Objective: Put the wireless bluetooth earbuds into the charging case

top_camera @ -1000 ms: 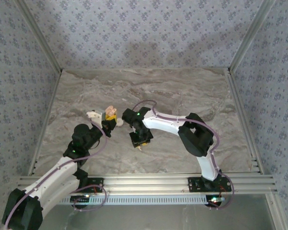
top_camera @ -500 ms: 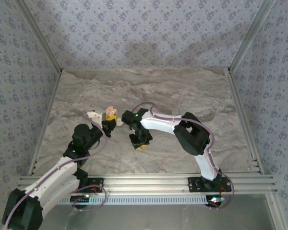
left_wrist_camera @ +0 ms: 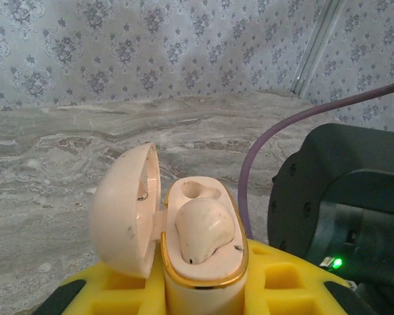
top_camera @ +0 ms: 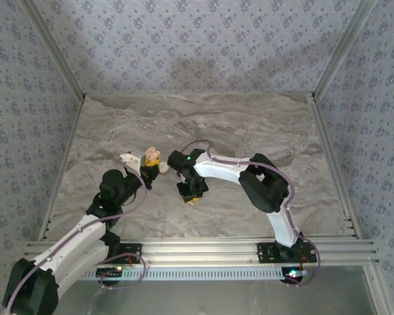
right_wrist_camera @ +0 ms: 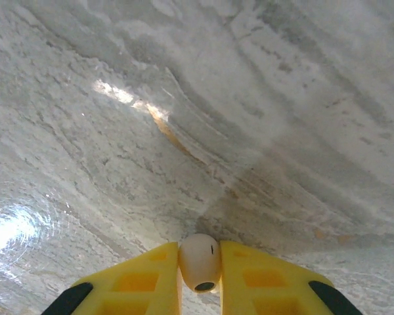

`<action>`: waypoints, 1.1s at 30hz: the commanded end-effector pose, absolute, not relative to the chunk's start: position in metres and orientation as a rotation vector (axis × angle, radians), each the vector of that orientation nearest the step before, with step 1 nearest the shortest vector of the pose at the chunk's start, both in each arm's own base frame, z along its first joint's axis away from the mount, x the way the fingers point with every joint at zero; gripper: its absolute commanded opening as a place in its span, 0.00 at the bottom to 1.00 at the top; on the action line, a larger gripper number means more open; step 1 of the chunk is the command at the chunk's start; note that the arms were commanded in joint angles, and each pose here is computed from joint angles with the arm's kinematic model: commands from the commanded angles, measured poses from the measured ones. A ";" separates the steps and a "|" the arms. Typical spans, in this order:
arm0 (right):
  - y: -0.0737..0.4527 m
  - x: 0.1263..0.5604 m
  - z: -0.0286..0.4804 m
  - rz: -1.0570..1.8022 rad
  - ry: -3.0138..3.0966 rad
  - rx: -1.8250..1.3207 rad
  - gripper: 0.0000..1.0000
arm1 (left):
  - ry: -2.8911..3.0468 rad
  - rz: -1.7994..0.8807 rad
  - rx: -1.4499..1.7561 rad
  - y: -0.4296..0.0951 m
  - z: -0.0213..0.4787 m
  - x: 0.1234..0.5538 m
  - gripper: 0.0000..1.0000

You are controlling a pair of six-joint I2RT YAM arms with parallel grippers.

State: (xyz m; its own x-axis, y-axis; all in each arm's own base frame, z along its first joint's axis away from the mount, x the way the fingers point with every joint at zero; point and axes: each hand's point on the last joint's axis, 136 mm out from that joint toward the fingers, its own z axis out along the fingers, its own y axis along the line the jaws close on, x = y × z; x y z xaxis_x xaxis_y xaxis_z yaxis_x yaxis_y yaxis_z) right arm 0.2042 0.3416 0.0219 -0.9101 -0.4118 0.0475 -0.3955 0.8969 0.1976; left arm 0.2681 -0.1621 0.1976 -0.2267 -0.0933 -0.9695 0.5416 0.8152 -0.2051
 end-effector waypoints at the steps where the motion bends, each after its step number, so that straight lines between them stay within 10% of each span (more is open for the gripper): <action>1: 0.339 0.222 0.043 -0.370 -3.084 0.595 0.21 | 1.659 -0.634 0.396 -0.168 0.210 0.266 0.12; 20: 0.309 0.292 0.277 -1.561 -3.599 0.820 0.21 | 1.390 -0.816 0.797 -0.247 0.240 0.233 0.11; 33: 0.331 0.268 0.305 -2.176 -3.301 0.977 0.22 | 1.328 -0.860 0.795 -0.258 0.260 0.230 0.10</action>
State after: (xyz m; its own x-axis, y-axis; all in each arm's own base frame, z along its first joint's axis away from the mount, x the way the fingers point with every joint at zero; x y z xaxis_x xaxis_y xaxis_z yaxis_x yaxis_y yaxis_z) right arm 0.2773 0.3229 0.2753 -0.5601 0.0571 -0.8265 -0.6768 0.5439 0.4962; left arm 0.2307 -0.2527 0.2267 -0.0372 -0.0120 -0.9992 0.8677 0.4956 -0.0383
